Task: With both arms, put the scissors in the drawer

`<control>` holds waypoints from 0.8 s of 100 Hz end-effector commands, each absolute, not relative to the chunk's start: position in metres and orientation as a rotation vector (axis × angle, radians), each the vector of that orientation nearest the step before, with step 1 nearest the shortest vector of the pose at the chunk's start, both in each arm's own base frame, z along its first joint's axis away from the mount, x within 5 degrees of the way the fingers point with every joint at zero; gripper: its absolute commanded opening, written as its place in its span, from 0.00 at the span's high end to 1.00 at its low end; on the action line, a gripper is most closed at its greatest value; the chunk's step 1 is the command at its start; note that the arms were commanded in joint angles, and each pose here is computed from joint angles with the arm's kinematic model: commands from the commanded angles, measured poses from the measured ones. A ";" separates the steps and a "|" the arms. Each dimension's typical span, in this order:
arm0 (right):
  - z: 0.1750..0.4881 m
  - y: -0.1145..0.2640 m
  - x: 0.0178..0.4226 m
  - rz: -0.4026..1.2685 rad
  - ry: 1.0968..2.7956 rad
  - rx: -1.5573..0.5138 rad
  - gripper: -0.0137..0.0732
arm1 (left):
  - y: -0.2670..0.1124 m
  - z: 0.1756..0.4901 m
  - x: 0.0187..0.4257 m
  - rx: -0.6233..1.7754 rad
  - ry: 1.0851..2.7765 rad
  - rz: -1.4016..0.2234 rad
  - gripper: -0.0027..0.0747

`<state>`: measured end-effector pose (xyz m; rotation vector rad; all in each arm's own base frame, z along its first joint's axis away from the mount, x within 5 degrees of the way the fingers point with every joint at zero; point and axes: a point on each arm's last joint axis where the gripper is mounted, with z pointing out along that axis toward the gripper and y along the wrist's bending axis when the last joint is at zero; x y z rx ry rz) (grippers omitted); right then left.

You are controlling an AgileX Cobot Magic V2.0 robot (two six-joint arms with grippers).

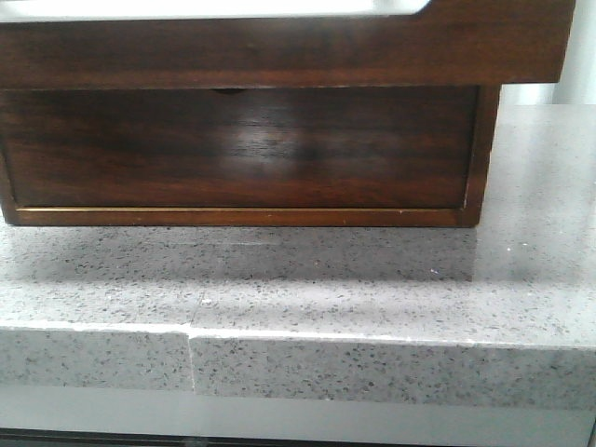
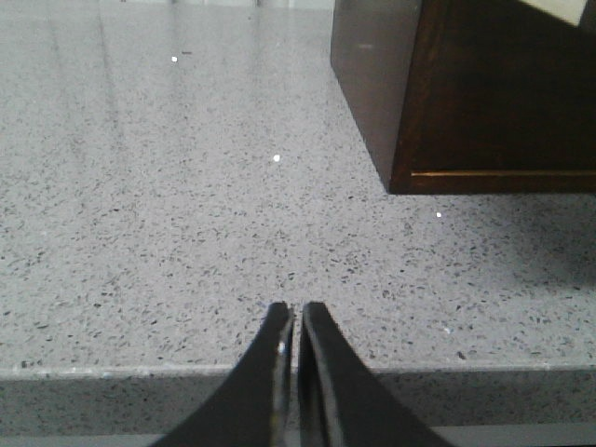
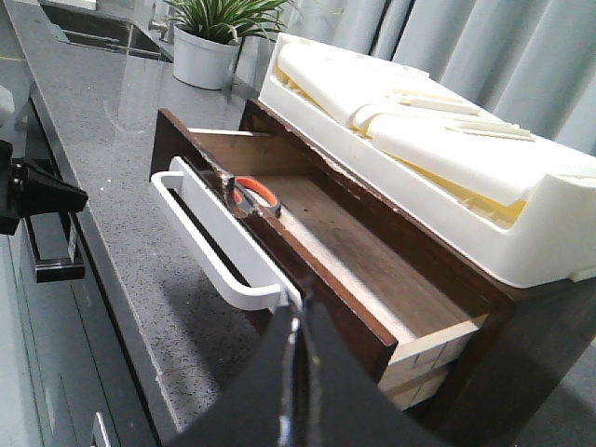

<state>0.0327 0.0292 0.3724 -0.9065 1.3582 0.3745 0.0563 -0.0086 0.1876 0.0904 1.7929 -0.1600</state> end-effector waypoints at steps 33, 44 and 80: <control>0.386 0.029 0.032 0.384 1.274 -0.860 0.90 | -0.009 0.185 0.058 0.081 1.764 -0.170 0.99; 0.386 0.029 0.032 0.384 1.274 -0.860 0.90 | -0.009 0.185 0.058 0.081 1.764 -0.170 0.99; 0.370 0.030 0.039 0.263 1.312 -0.893 0.90 | -0.009 0.185 0.058 0.081 1.764 -0.170 0.99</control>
